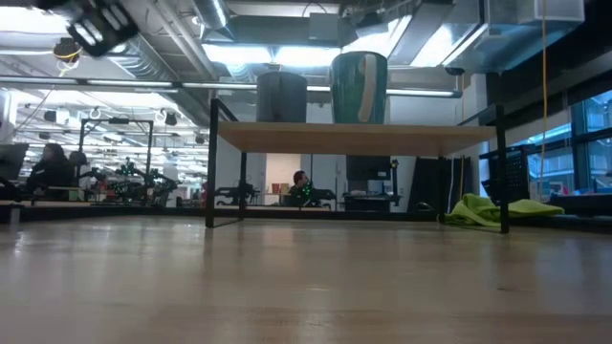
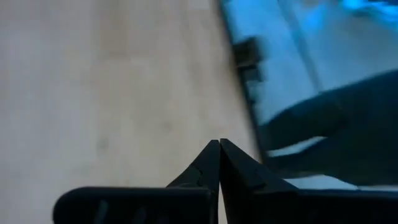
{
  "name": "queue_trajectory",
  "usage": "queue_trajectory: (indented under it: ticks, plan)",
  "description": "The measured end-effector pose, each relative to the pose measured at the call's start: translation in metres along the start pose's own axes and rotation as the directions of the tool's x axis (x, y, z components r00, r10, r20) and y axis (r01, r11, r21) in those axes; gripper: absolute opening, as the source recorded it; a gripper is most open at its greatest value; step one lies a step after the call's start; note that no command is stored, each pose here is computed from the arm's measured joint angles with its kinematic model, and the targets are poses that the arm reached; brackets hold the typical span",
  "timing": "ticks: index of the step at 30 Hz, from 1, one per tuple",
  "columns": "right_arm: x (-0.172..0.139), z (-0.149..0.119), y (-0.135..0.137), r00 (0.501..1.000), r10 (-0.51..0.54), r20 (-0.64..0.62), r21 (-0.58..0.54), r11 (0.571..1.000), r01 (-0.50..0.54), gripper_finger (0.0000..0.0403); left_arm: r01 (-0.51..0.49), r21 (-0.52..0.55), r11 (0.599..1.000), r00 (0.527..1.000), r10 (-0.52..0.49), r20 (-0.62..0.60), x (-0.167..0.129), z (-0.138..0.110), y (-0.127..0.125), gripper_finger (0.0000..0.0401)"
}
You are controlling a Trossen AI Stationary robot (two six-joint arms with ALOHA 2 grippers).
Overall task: Stack small to large cups/mugs on shelf
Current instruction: Put the purple cup on the shelf
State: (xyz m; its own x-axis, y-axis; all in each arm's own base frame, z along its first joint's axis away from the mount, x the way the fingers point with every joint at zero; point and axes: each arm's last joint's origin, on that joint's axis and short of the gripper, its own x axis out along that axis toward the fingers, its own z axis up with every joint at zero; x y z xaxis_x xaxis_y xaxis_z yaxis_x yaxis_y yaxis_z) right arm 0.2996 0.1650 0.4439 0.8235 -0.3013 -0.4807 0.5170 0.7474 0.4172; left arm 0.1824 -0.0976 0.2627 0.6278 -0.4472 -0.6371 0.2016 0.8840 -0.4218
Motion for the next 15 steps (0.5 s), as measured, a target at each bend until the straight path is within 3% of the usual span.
queue_trajectory:
  ticks: [4,9,12,15]
  plan:
    - [0.005,-0.042,0.015,0.997,0.080,-0.017,0.115,0.990,-0.078,0.0081,0.103,0.057,0.993,0.994,-0.100,-0.049,-0.002,-0.007,-0.013,0.0001]
    - [0.020,-0.086,0.023,0.985,0.173,-0.016,0.229,0.959,-0.165,0.0081,0.217,0.062,0.974,0.935,-0.190,-0.299,-0.019,-0.023,-0.030,0.0001]
    - [0.030,-0.104,0.024,0.974,0.226,0.011,0.277,0.935,-0.220,0.0081,0.195,0.081,0.977,0.887,-0.141,-0.439,-0.043,-0.024,-0.041,0.0001]
    - [0.038,-0.118,0.022,0.965,0.260,0.033,0.311,0.915,-0.257,0.0081,0.175,0.145,0.974,0.873,-0.085,-0.480,-0.071,-0.017,-0.054,0.0001]
